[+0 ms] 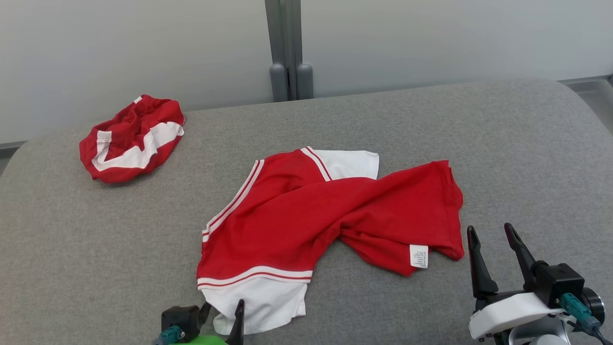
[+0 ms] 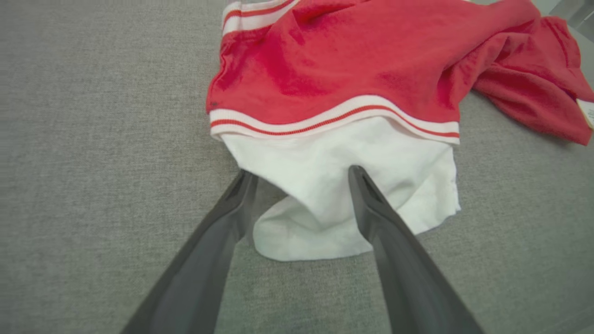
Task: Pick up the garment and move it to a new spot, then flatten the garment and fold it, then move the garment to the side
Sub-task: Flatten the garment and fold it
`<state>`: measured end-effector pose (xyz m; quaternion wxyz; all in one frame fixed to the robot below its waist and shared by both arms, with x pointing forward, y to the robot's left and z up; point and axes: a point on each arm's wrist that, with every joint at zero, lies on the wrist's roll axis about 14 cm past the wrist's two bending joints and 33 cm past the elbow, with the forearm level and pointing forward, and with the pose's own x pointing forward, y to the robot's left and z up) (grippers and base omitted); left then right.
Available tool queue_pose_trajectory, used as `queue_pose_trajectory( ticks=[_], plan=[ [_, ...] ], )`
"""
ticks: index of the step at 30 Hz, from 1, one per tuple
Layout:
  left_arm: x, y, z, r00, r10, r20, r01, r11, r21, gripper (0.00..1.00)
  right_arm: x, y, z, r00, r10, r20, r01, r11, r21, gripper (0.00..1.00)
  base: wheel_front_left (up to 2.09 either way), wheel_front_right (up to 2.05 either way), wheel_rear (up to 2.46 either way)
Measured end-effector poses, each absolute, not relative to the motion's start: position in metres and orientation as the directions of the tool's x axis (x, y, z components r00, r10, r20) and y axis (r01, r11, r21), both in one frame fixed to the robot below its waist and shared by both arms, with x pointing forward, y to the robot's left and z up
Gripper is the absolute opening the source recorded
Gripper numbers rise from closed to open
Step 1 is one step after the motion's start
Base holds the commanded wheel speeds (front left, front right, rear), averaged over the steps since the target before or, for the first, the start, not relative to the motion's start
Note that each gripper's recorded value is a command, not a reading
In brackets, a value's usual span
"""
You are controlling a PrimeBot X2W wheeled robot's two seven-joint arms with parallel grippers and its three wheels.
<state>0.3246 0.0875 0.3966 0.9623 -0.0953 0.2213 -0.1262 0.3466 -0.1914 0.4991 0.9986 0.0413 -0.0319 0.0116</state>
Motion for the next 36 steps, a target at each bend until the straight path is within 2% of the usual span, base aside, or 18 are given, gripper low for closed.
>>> queue_pose_trajectory(
  ticks=[6,10,21,22,23,25,36],
  plan=[
    [0.342,0.106,0.423,0.926,-0.232,-0.299,0.161,0.957,-0.243,1.00,0.347,-0.191,0.499,0.998,0.021,0.065,-0.026,0.996,0.085,1.00,0.00,0.00,0.00],
    [0.360,0.112,0.434,0.934,-0.229,-0.276,0.175,0.963,-0.206,1.00,0.349,-0.188,0.498,0.998,0.030,0.061,-0.035,0.996,0.087,1.00,0.00,0.00,0.00],
    [0.417,0.107,0.403,0.872,-0.258,-0.417,0.213,0.965,-0.153,1.00,0.364,-0.195,0.494,0.999,0.012,0.046,-0.015,0.997,0.069,1.00,0.00,0.00,0.00],
    [0.419,0.107,0.397,0.861,-0.258,-0.438,0.213,0.966,-0.150,0.83,0.365,-0.197,0.493,0.999,0.007,0.042,-0.010,0.998,0.067,1.00,0.00,0.00,0.00],
    [0.422,0.108,0.392,0.854,-0.254,-0.454,0.210,0.967,-0.146,0.41,0.366,-0.199,0.491,0.999,0.002,0.036,-0.004,0.998,0.065,1.00,0.00,0.00,0.00],
    [0.430,0.109,0.385,0.850,-0.246,-0.466,0.204,0.969,-0.140,0.00,0.367,-0.202,0.487,1.000,-0.008,0.023,0.007,0.998,0.063,1.00,0.00,0.00,0.00],
    [0.504,0.100,0.422,0.944,-0.231,-0.235,0.219,0.973,-0.075,0.00,0.381,-0.212,0.472,0.999,-0.036,-0.019,0.037,0.998,0.056,1.00,0.00,0.00,0.00]
  ],
)
